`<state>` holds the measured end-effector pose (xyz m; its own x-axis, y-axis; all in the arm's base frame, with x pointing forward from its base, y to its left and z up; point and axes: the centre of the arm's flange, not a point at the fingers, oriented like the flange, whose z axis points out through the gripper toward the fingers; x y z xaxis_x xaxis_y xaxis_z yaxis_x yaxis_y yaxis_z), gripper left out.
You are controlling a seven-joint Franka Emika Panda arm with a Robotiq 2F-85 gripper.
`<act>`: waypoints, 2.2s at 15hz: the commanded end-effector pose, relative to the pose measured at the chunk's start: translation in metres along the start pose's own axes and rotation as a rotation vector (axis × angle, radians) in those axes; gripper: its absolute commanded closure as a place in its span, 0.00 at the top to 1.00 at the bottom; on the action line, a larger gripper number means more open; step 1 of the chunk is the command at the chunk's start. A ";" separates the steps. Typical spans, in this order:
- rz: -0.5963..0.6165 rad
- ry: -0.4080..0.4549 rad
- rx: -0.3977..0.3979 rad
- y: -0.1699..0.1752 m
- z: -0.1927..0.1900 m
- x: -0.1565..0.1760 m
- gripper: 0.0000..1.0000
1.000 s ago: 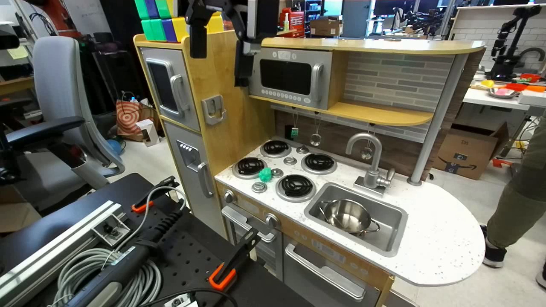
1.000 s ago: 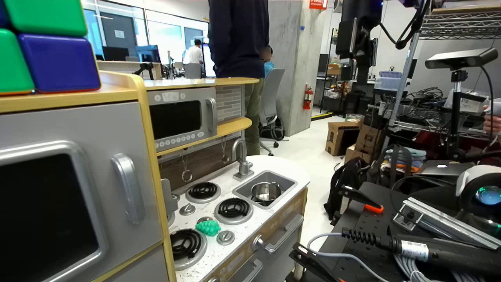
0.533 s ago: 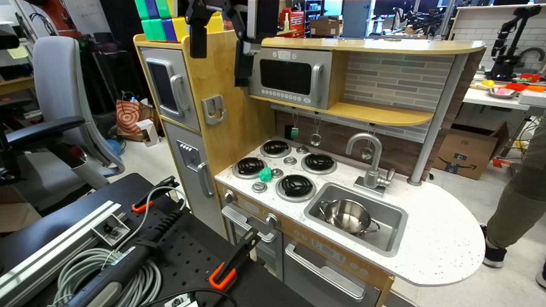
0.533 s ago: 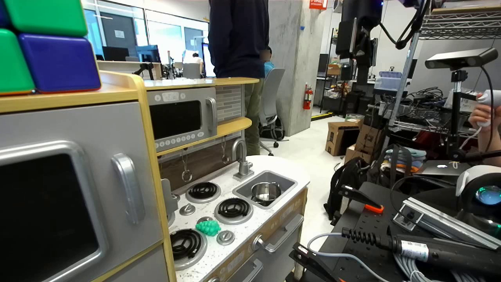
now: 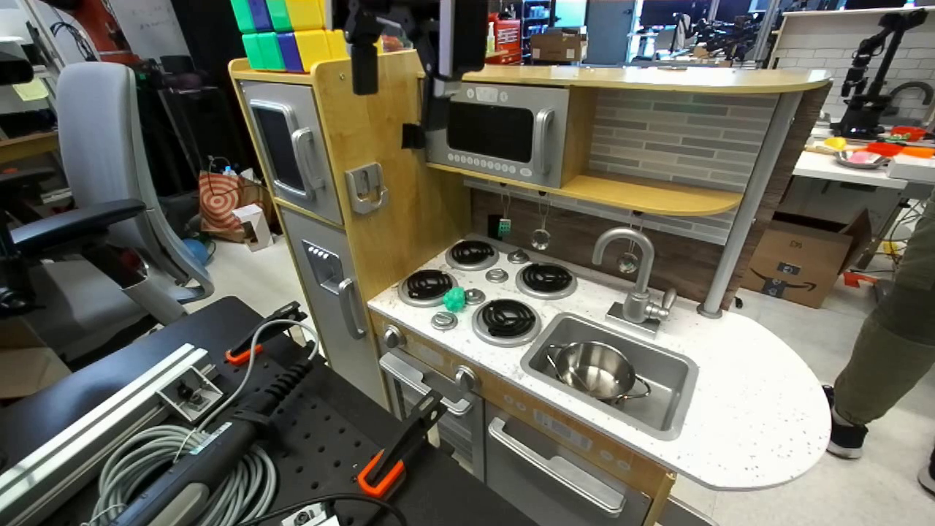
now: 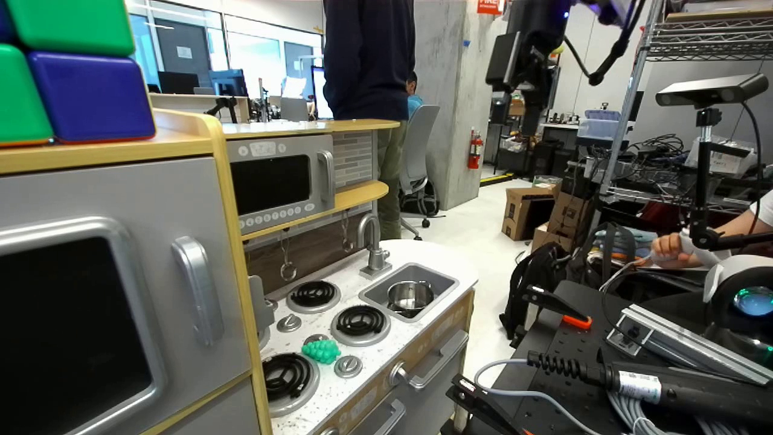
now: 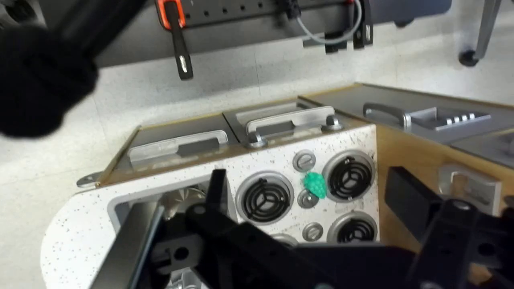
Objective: Take the blue object from the stove and put it in the pot
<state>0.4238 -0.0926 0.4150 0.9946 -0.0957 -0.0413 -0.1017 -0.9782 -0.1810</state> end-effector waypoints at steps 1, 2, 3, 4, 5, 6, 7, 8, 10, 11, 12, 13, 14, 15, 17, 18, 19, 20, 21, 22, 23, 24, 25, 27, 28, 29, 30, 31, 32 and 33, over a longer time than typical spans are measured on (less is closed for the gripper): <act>0.033 0.206 0.008 -0.008 0.050 0.061 1.00; 0.023 0.265 -0.025 -0.007 0.065 0.074 1.00; 0.015 0.312 -0.063 -0.007 0.075 0.084 1.00; 0.001 0.351 -0.097 -0.007 0.085 0.092 1.00; -0.007 0.379 -0.121 -0.008 0.095 0.099 1.00; -0.011 0.391 -0.141 -0.009 0.105 0.103 1.00; -0.008 0.384 -0.175 -0.009 0.114 0.105 1.00; -0.014 0.362 -0.119 -0.009 0.074 0.088 1.00; -0.012 0.339 -0.128 -0.008 0.097 0.091 1.00; -0.012 0.344 -0.128 -0.008 0.095 0.091 1.00; -0.011 0.352 -0.127 -0.008 0.090 0.092 1.00; -0.011 0.360 -0.126 -0.009 0.085 0.091 1.00; -0.012 0.365 -0.126 -0.009 0.082 0.091 1.00; -0.012 0.367 -0.126 -0.009 0.081 0.091 1.00; -0.012 0.368 -0.126 -0.009 0.081 0.091 1.00; -0.012 0.368 -0.126 -0.009 0.081 0.091 1.00; -0.026 0.364 -0.139 -0.012 0.086 0.091 1.00; -0.092 0.339 -0.194 -0.015 0.096 0.094 1.00; -0.168 0.322 -0.232 -0.017 0.108 0.098 1.00; -0.223 0.291 -0.250 -0.019 0.119 0.101 1.00; -0.275 0.269 -0.266 -0.022 0.132 0.104 1.00; -0.328 0.244 -0.267 -0.025 0.147 0.107 1.00; -0.377 0.220 -0.268 -0.030 0.159 0.108 1.00; -0.468 0.222 -0.236 -0.049 0.191 0.108 1.00; -0.477 0.234 -0.201 -0.062 0.212 0.110 1.00; -0.486 0.254 -0.188 -0.072 0.231 0.113 1.00; -0.502 0.261 -0.184 -0.083 0.249 0.114 1.00; -0.515 0.278 -0.177 -0.092 0.265 0.115 1.00; -0.526 0.294 -0.171 -0.100 0.284 0.119 1.00; -0.528 0.305 -0.169 -0.104 0.299 0.122 1.00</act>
<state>0.5245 0.0359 0.1814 0.8947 0.3710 0.2486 0.3700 -0.9275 0.0526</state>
